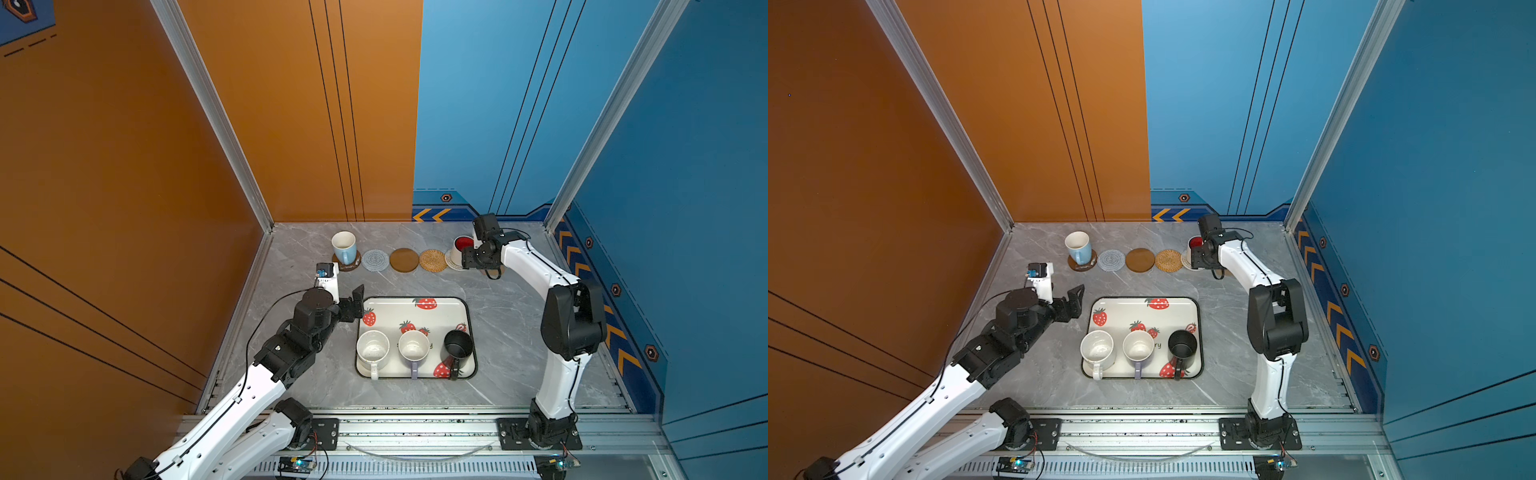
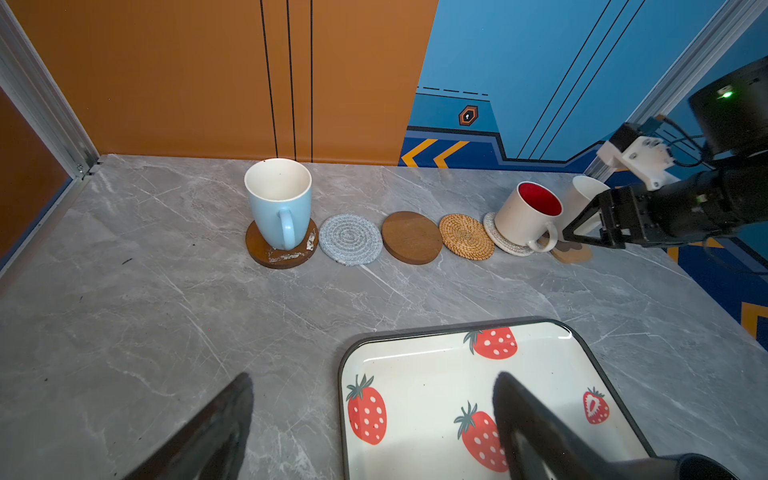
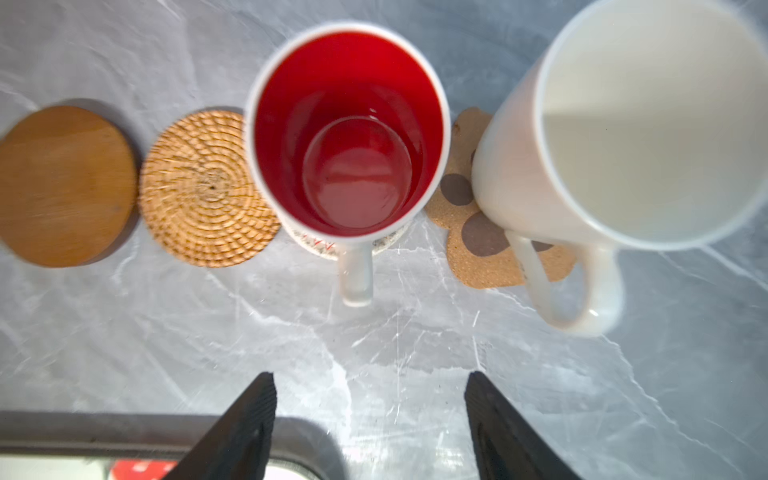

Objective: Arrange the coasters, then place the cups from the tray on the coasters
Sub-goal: 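Open the right gripper and raise it off the red-lined mug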

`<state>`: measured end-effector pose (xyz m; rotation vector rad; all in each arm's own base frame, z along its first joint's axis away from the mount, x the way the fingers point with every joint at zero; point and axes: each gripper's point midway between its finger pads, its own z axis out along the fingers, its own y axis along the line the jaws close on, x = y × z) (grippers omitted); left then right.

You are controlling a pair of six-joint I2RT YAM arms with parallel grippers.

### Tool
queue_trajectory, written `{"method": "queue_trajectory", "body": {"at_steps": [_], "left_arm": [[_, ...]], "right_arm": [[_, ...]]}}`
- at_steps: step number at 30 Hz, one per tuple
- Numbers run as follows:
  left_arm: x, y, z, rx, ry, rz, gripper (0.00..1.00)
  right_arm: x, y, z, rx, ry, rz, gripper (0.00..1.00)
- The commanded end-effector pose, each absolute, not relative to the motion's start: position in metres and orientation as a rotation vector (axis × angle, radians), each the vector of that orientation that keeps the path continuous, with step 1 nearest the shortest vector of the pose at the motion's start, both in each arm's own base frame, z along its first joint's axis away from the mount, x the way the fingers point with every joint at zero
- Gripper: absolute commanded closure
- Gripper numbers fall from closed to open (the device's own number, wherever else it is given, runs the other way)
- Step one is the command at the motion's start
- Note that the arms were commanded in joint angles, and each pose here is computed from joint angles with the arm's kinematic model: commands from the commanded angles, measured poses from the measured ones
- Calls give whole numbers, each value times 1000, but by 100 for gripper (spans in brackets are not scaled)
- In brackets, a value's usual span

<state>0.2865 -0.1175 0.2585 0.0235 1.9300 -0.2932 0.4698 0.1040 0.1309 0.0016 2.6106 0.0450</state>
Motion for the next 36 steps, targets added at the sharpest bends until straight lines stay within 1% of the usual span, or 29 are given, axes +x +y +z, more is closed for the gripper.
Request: {"method": "queue_trajectory", "body": {"at_steps": [1, 11, 18, 22, 27, 30, 36], "left_arm": [[285, -116, 260, 15, 1928, -305, 10], [284, -117, 261, 14, 1929, -318, 10], [284, -118, 260, 12, 1934, -326, 10], [285, -121, 260, 12, 1940, -337, 10], [286, -125, 259, 19, 1950, -345, 10], [287, -126, 257, 16, 1958, -342, 10], [294, -133, 264, -8, 1973, -371, 10]], "right_arm": [[460, 112, 154, -1, 2559, 77, 27], [435, 144, 227, -22, 2319, 135, 19], [421, 179, 283, -16, 2129, 232, 14], [411, 199, 306, 5, 2040, 317, 12], [403, 211, 319, 68, 1940, 420, 10], [399, 206, 316, 120, 1925, 422, 10], [390, 199, 302, 170, 1917, 393, 6]]}}
